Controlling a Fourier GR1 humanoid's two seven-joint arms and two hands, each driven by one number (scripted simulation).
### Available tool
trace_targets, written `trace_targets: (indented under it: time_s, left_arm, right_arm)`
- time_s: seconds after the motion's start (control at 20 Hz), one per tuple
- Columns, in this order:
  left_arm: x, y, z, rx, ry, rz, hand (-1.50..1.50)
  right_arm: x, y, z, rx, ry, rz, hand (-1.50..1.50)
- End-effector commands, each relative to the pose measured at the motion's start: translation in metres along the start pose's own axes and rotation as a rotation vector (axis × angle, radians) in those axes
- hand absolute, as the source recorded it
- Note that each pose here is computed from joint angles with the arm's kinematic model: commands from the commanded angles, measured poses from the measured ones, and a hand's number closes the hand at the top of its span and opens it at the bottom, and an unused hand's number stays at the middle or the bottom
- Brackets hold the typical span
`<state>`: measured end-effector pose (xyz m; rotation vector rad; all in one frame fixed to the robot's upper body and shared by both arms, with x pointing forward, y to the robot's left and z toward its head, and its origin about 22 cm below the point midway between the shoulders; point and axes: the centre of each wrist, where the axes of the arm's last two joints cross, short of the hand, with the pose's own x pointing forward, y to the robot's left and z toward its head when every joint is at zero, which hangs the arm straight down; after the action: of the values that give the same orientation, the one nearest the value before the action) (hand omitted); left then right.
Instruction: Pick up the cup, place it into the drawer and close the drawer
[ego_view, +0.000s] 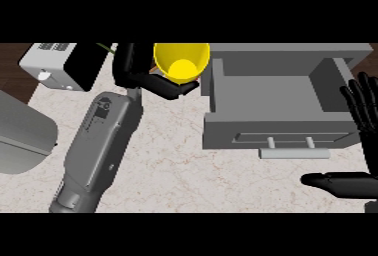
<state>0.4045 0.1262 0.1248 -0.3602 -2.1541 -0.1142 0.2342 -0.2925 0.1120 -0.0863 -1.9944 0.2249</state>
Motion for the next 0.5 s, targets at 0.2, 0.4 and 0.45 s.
trace_targets:
  time_s: [0.2,0.4,0.45]
  left_arm:
    - [0.014,-0.056,-0.051,0.012,0.059,-0.08,1.5]
    - [0.005,-0.071,-0.061,0.013,0.13,-0.061,1.5]
    - [-0.008,-0.065,-0.052,0.024,0.145,-0.073,1.5]
  right_arm:
    - [-0.002,0.0,-0.003,0.019,-0.018,-0.005,-1.5]
    - [-0.009,-0.003,-0.009,0.018,-0.011,-0.017,-1.5]
    - [0.0,-0.008,-0.004,0.022,-0.017,-0.001,-1.5]
